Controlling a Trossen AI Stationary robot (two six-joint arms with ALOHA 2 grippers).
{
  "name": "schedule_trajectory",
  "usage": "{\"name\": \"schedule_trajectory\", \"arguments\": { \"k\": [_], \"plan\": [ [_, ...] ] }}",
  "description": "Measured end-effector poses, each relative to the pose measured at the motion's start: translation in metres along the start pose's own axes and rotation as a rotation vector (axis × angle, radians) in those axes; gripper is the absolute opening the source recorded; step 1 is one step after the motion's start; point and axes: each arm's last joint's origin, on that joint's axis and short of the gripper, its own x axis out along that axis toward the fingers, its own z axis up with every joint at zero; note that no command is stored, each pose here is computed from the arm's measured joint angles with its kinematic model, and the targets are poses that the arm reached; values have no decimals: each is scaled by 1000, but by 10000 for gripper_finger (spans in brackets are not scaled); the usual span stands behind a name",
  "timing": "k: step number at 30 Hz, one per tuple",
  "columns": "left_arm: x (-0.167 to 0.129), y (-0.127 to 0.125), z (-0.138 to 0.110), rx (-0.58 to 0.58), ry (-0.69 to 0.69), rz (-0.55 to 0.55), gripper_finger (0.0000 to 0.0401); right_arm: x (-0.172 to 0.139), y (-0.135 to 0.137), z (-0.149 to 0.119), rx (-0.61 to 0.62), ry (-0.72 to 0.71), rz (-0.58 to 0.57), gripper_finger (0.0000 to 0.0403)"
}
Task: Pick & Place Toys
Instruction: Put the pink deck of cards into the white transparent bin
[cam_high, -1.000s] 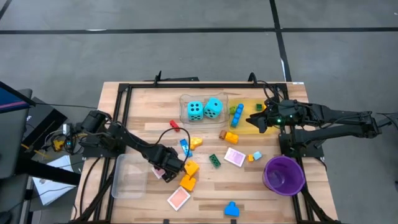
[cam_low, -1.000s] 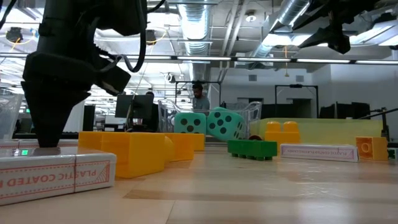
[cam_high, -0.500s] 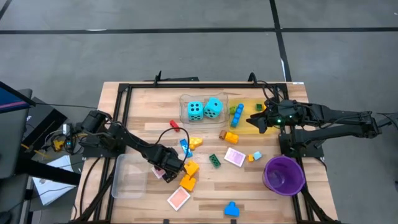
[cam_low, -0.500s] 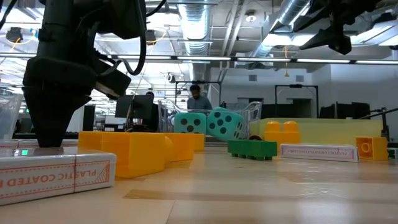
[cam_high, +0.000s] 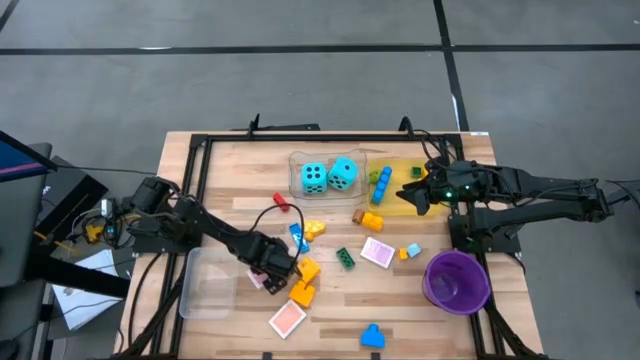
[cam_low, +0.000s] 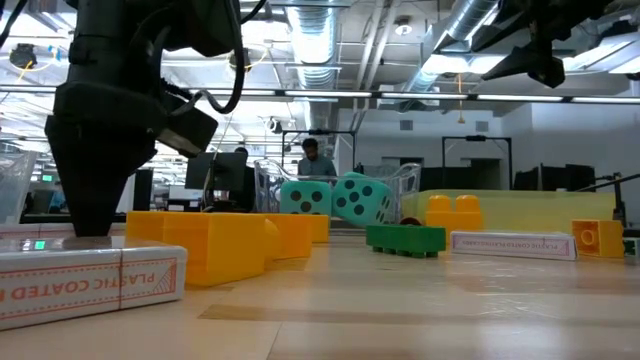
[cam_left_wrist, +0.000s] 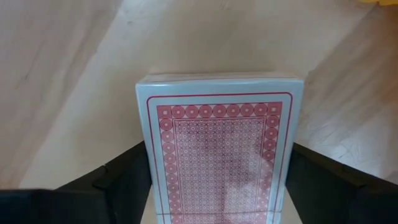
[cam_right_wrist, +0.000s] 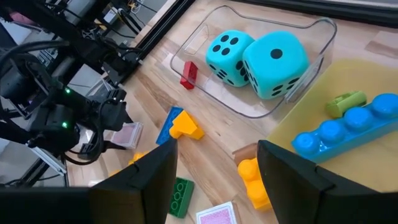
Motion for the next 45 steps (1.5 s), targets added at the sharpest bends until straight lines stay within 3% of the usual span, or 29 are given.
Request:
{"name": "schedule_trajectory", "arguments": {
  "k": [6, 14, 25, 30, 37, 45],
  "plan": [
    [-9, -3, 13, -5, 45, -92, 303, 0, 0, 0, -61, 3, 4, 214],
    [-38, -3, 28, 23, -39, -231, 303, 0, 3, -1, -193, 56, 95, 214],
    [-102, 7, 44, 4, -341, -491, 304, 2, 12, -2, -393, 34, 157, 214],
    [-119, 4, 52, 47, -465, -610, 304, 9, 27, 0, -566, -30, 258, 214],
    [-128, -2, 54, 88, -504, -722, 304, 23, 59, -3, -897, -176, 441, 214],
    [-139, -9, 58, 98, -563, -856, 304, 51, 90, -13, -980, -284, 540, 214]
  ]
}}
